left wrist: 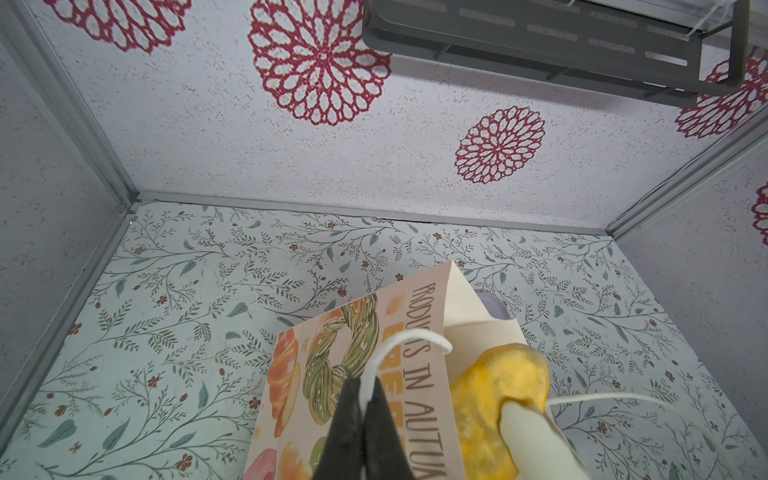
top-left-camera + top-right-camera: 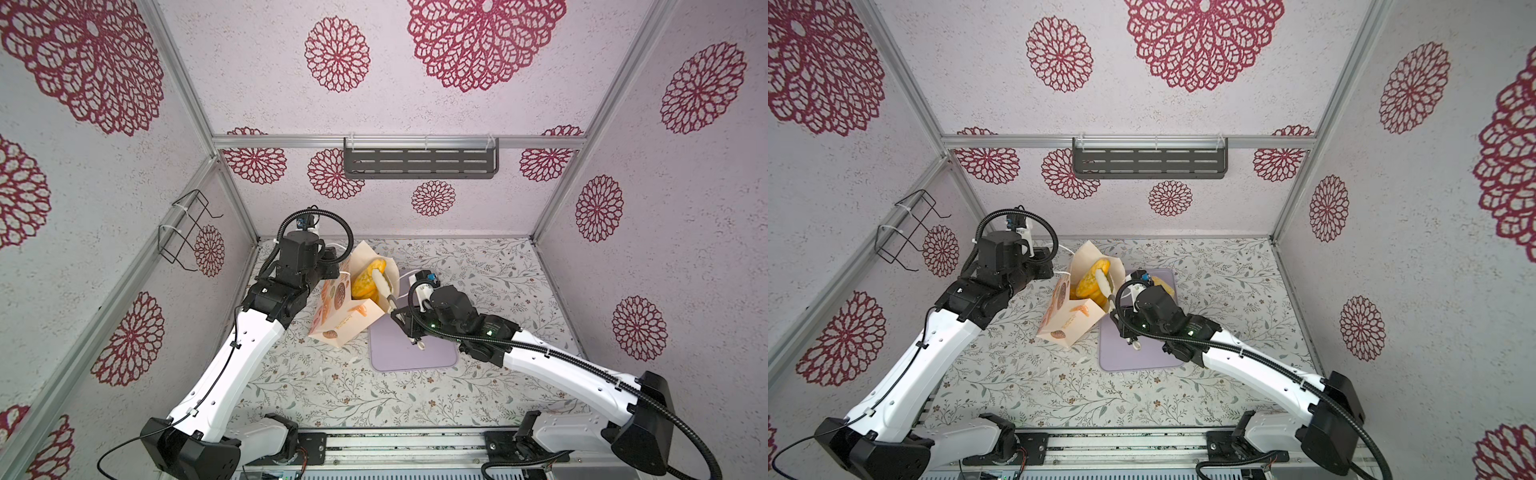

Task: Place the fake bread into the paper bag
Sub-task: 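Carry the orange pastry with the tongs over the paper bag opening, then open the tongs to drop the orange pastry into the bag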

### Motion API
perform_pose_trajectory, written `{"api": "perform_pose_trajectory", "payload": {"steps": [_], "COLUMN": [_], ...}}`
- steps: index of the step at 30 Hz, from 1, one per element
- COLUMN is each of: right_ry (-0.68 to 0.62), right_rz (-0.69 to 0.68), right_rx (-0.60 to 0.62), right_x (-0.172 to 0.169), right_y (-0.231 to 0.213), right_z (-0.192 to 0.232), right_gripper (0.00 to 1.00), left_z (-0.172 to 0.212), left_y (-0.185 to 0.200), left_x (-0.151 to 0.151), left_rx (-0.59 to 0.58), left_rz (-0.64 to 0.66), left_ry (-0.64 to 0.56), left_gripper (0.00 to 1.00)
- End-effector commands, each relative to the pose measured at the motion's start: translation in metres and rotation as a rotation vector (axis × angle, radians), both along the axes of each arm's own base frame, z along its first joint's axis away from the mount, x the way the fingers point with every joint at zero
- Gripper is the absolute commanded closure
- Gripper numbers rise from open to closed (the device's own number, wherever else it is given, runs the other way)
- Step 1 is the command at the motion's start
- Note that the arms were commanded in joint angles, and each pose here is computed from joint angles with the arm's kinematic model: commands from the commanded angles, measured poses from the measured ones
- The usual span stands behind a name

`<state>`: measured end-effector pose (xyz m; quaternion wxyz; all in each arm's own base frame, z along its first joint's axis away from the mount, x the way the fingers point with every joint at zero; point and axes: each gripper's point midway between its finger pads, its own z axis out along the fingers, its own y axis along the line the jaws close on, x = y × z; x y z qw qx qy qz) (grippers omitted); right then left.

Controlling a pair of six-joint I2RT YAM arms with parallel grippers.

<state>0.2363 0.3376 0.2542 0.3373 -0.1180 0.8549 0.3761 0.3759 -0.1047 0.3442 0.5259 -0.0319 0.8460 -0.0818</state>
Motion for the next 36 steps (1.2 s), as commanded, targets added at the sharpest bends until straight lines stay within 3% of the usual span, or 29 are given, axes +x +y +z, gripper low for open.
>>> {"api": "perform_pose_trajectory", "payload": {"steps": [1, 3, 5, 12, 18, 28, 36], "right_ry": [-0.108, -0.108, -0.113, -0.128, -0.14, -0.193, -0.213], "right_rz": [0.019, 0.018, 0.017, -0.001, -0.049, -0.135, -0.241], "right_rx": [0.092, 0.094, 0.096, 0.097, 0.096, 0.16, 0.126], "right_x": [0.004, 0.005, 0.006, 0.007, 0.008, 0.011, 0.015], "right_y": [0.013, 0.015, 0.015, 0.011, -0.001, -0.023, -0.059], "right_z": [0.047, 0.048, 0.051, 0.057, 0.059, 0.082, 0.09], "right_gripper": [1.0, 0.98, 0.86, 0.7, 0.6, 0.55, 0.53], "left_z": [0.004, 0.004, 0.004, 0.004, 0.003, 0.002, 0.003], "left_y": [0.004, 0.004, 0.003, 0.004, 0.005, 0.009, 0.01], "left_x": [0.003, 0.003, 0.003, 0.003, 0.004, 0.004, 0.003], "left_rx": [0.001, 0.001, 0.0, 0.0, 0.006, 0.015, 0.016], "left_rz": [0.009, 0.009, 0.007, 0.008, 0.019, 0.037, 0.04], "left_ry": [-0.024, -0.026, -0.025, -0.025, -0.023, -0.021, -0.022], "left_gripper": [1.0, 1.0, 1.0, 1.0, 1.0, 1.0, 1.0]}}
